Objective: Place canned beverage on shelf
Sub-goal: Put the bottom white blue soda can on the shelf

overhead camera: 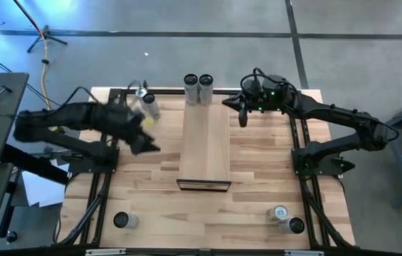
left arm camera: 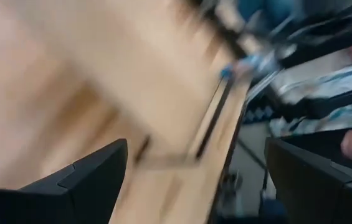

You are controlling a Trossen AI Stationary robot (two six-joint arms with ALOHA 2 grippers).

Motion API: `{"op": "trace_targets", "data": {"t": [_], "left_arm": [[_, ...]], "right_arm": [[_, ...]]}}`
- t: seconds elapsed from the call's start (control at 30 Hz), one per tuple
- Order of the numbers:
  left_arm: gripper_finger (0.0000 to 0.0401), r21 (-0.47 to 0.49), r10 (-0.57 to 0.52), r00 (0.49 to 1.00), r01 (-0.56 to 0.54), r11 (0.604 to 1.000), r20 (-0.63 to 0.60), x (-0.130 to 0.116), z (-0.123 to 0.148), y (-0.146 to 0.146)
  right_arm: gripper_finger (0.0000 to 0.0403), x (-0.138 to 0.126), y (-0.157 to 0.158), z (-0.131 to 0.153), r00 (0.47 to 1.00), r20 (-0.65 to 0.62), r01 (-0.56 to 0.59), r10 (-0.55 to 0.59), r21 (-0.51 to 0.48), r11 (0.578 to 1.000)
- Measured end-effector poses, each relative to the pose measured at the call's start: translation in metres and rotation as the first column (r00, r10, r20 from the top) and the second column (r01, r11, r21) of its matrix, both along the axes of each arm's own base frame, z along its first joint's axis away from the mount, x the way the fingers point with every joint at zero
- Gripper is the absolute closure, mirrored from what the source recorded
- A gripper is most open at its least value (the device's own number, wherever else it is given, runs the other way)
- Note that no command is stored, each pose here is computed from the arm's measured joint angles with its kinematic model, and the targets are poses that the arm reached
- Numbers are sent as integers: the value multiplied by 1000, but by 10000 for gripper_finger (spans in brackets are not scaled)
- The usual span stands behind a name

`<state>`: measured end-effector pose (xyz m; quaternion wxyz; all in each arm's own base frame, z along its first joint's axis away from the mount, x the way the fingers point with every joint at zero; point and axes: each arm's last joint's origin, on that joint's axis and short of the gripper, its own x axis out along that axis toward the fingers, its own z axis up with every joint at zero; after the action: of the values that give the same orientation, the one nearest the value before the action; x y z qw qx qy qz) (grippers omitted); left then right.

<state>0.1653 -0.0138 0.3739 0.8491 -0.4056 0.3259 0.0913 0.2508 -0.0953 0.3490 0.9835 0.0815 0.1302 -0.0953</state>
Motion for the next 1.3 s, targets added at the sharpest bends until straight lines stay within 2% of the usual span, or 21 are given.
{"op": "trace_targets", "data": {"t": [0.2, 0.37, 0.53, 0.8, 0.97, 1.2, 1.3], "left_arm": [[54, -181, 7, 963, -58, 982, -270, -7, -12, -54], [54, -225, -34, 884, -81, 971, -466, -9, -31, -94], [54, -232, -82, 818, -65, 970, -570, -16, -47, -137], [54, -195, -56, 741, -101, 976, -669, -35, -69, -184], [54, -201, -86, 745, -66, 977, -661, -36, -76, -199], [54, -182, -52, 766, -86, 980, -640, -34, -77, -199], [54, -168, -54, 749, -78, 983, -661, -32, -82, -202]], "right_arm": [[402, -1, 2, -5, 997, -52, -62, 63, 10, 998], [402, -3, 3, -10, 993, -95, -67, 73, 65, 996], [402, -4, 4, -13, 990, -123, -65, 75, 81, 995], [402, -4, 3, -13, 991, -128, -40, 49, 71, 997], [402, -4, 2, -13, 991, -134, -3, 10, 53, 999], [402, -4, 2, -13, 991, -133, -3, 10, 53, 999], [402, -4, 2, -13, 991, -132, 1, 7, 61, 998]]}}
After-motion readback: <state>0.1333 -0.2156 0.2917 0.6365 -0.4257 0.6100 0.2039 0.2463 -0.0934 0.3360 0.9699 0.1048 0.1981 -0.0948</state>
